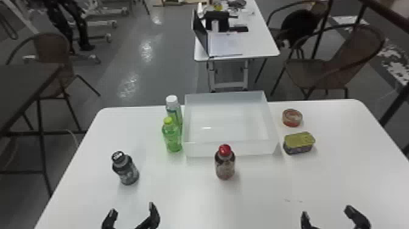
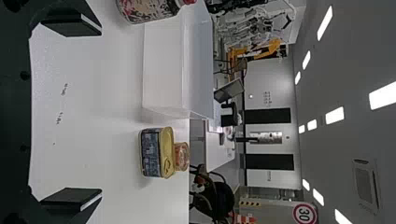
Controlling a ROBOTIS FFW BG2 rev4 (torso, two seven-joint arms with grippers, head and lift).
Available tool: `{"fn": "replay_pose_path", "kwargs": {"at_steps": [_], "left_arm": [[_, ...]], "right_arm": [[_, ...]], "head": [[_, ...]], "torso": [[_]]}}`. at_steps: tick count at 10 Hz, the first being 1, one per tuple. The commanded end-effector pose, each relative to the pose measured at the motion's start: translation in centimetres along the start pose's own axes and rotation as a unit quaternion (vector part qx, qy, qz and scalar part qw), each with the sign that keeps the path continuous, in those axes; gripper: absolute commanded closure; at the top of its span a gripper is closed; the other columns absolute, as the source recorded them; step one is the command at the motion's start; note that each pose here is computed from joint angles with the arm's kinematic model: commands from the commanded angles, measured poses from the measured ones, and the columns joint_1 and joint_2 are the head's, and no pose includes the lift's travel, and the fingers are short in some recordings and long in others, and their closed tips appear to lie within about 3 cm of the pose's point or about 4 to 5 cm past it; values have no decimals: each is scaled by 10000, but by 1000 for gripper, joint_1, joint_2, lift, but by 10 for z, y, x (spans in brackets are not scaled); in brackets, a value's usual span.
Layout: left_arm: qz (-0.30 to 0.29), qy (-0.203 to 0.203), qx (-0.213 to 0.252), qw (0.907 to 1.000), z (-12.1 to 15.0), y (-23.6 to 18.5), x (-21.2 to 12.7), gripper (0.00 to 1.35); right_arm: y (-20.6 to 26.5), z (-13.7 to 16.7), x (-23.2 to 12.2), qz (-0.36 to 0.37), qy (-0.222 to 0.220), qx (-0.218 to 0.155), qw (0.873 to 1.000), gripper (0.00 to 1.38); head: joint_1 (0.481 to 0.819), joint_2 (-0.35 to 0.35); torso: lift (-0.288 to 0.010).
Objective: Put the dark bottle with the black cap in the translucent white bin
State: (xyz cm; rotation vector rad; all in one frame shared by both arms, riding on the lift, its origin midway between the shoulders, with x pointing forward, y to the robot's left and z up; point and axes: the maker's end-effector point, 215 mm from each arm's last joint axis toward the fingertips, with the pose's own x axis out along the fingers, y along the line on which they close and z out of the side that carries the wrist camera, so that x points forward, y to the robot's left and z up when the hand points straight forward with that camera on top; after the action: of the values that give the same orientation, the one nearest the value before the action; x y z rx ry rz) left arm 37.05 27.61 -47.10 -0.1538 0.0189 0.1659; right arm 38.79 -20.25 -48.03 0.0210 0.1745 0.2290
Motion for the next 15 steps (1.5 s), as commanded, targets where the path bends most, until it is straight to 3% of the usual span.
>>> {"fn": "replay_pose_path", "kwargs": {"at_steps": [1, 6, 9, 12, 15], "left_arm": [[7, 3, -19, 10000, 0, 0, 0, 151], [0, -20, -16, 10000, 2, 0, 2, 151], [66, 207, -179, 9996, -14, 4, 5, 151], [-216, 327, -176, 9991, -24, 5, 40, 151], [-80, 652, 318, 9973, -37, 33, 70, 151]], "right_arm": [[0, 1, 0, 2, -1, -17, 10000, 81], [0, 1, 1, -11, 1, -24, 10000, 87], [-1, -2, 0, -35, 22, 67, 10000, 87], [-1, -1, 1, -30, 4, 71, 10000, 87], [-2, -2, 1, -34, 15, 89, 10000, 87]], "head": [[695, 111], [695, 111], [695, 111], [695, 110], [695, 123]], "torso": [[-33], [-33], [-33], [-33], [-33]]}}
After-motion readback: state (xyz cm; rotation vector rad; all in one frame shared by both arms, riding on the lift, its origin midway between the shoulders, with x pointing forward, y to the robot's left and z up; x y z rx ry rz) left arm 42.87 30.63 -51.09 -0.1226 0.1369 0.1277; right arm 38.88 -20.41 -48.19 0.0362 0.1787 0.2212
